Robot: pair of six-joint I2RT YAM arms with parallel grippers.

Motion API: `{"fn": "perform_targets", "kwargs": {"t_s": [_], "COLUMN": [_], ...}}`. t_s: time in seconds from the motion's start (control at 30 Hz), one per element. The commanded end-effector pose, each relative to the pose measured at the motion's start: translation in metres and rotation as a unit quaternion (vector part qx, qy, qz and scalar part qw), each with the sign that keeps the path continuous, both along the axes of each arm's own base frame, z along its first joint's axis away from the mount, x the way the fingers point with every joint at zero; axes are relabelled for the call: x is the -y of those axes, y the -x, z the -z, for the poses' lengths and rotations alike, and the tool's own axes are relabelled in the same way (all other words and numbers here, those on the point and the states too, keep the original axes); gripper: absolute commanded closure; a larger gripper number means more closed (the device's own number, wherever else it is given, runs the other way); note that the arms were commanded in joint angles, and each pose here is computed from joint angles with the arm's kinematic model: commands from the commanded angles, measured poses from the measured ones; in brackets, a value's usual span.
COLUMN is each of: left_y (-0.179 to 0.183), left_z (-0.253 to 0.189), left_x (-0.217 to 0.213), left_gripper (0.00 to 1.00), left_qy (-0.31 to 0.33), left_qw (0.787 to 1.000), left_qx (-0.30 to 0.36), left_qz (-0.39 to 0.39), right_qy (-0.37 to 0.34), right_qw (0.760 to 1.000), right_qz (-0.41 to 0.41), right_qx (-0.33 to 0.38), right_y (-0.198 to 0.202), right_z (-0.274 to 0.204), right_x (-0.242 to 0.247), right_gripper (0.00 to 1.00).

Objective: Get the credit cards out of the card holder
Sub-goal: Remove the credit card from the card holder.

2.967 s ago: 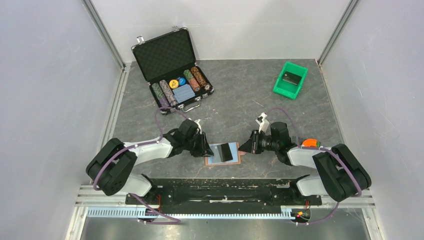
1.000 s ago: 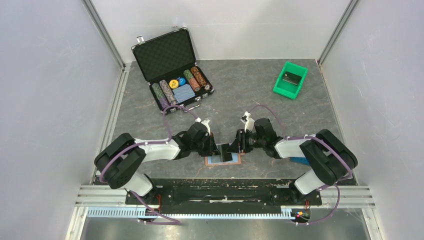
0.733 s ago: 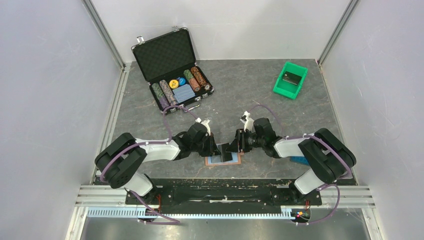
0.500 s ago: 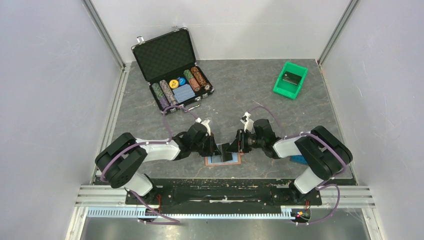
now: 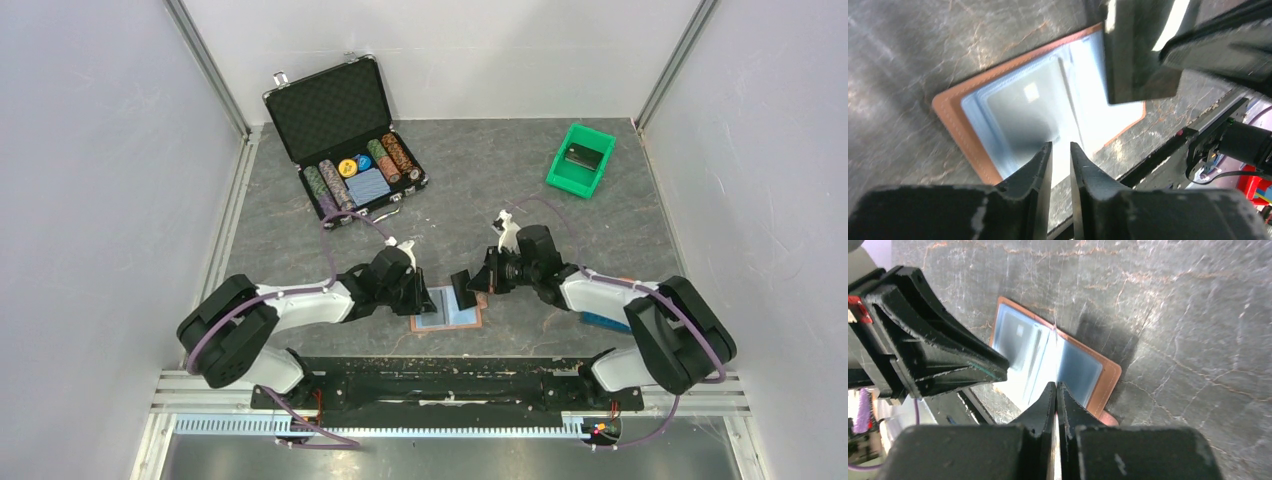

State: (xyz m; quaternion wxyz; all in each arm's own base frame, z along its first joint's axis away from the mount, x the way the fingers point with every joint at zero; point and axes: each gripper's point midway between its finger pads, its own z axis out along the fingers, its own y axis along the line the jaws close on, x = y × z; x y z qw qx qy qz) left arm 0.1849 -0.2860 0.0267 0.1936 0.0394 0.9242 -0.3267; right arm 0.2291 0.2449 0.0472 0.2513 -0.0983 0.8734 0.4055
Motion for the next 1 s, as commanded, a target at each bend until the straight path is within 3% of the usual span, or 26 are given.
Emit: {"fn": "perform_targets", "kwargs": {"t_s": [0.0, 0.13, 0.3, 0.5, 0.63, 0.97], "left_y": [0.002, -0.010, -0.024, -0.004, 0.003, 0.003], "left_z": [-0.020, -0.066, -0.104, -0.142, -0.152, -0.137], "left_x": [-0.010, -0.010, -0.018, 0.001, 0.015, 0.033], "left_gripper": [0.66, 0.50, 0.42, 0.40, 0.37, 0.32], "left_qy": [-0.018, -0.003, -0.040, -0.065, -0.072, -0.199], "left_qw": [1.000, 0.995, 0.971, 0.891, 0.853, 0.749], "left_qx": [0.010, 0.094, 0.230, 0.416, 0.472, 0.571], "left_qz": [-0.005, 0.018, 0.044, 0.167, 0.213, 0.271], "right_qy": [0.048, -0.009, -0.075, -0.126, -0.150, -0.180], "right_qw": [0.998, 0.999, 0.992, 0.982, 0.978, 0.972], "right_qz": [0.008, 0.035, 0.085, 0.114, 0.115, 0.104], "right_qx": [0.042, 0.005, -0.057, -0.082, -0.092, -0.107], "right_y": [-0.018, -0.019, -0.019, -0.015, -0.008, 0.010], "right_z": [-0.021, -0.051, -0.078, -0.107, -0.118, -0.122], "right_x": [0.010, -0.001, -0.012, -0.016, -0.017, -0.016], "right_gripper": [1.00, 1.00, 1.00, 1.00, 1.00, 1.00]}}
